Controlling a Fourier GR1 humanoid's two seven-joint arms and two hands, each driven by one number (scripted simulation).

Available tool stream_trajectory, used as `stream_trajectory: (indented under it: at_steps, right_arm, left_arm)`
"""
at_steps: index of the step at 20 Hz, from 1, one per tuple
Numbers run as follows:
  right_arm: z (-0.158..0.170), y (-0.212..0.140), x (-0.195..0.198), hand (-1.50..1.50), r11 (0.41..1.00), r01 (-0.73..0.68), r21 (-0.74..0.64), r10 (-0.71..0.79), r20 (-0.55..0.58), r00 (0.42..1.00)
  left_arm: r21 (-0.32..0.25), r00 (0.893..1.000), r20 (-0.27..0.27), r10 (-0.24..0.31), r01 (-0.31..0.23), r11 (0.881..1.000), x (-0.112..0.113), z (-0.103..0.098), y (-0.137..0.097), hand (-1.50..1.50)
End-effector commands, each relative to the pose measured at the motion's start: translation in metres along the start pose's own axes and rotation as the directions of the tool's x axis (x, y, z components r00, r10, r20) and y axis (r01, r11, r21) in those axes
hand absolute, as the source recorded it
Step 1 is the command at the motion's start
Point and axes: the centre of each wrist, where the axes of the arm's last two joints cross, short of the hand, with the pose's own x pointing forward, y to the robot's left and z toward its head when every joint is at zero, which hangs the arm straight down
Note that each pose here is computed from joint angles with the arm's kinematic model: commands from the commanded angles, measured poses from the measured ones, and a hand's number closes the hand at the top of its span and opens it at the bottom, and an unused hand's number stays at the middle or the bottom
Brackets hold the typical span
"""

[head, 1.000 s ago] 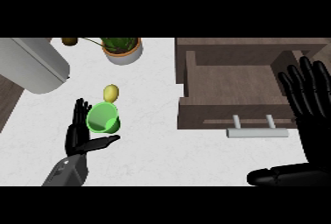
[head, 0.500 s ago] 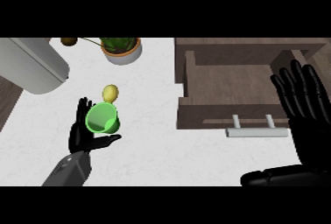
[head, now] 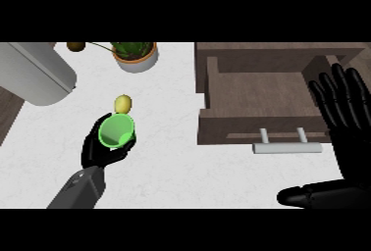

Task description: Pick up the cup, place it into the drawer and close the drawer

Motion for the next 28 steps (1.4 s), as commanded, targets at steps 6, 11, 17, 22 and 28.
stream_trajectory:
  at_steps: [6,11,17,22,28]
  right_arm:
    - [-0.001,0.0,-0.006,-1.5,1.0,0.006,-0.007,-0.006,0.013,1.0]
    - [0.017,-0.009,0.003,-1.5,1.0,-0.013,-0.017,0.013,-0.001,1.0]
    - [-0.004,0.001,0.006,-1.5,1.0,-0.016,-0.017,0.016,0.002,1.0]
    - [0.008,-0.002,0.024,-1.5,1.0,-0.015,-0.018,0.015,0.003,1.0]
    - [0.019,-0.005,0.007,-1.5,1.0,0.007,-0.015,-0.007,-0.027,1.0]
  left_arm:
    - [0.009,0.981,0.189,-0.034,0.033,0.999,-0.005,0.001,-0.014,1.5]
    - [-0.009,0.983,0.18,-0.025,0.027,1.0,0.013,0.02,0.038,1.5]
    - [-0.048,0.967,0.253,-0.032,0.046,0.998,0.027,0.008,0.029,1.5]
    - [-0.159,0.957,0.288,0.038,0.008,0.987,0.042,-0.018,0.0,1.5]
    - [-0.283,0.955,0.292,0.061,0.025,0.959,0.08,-0.037,-0.048,1.5]
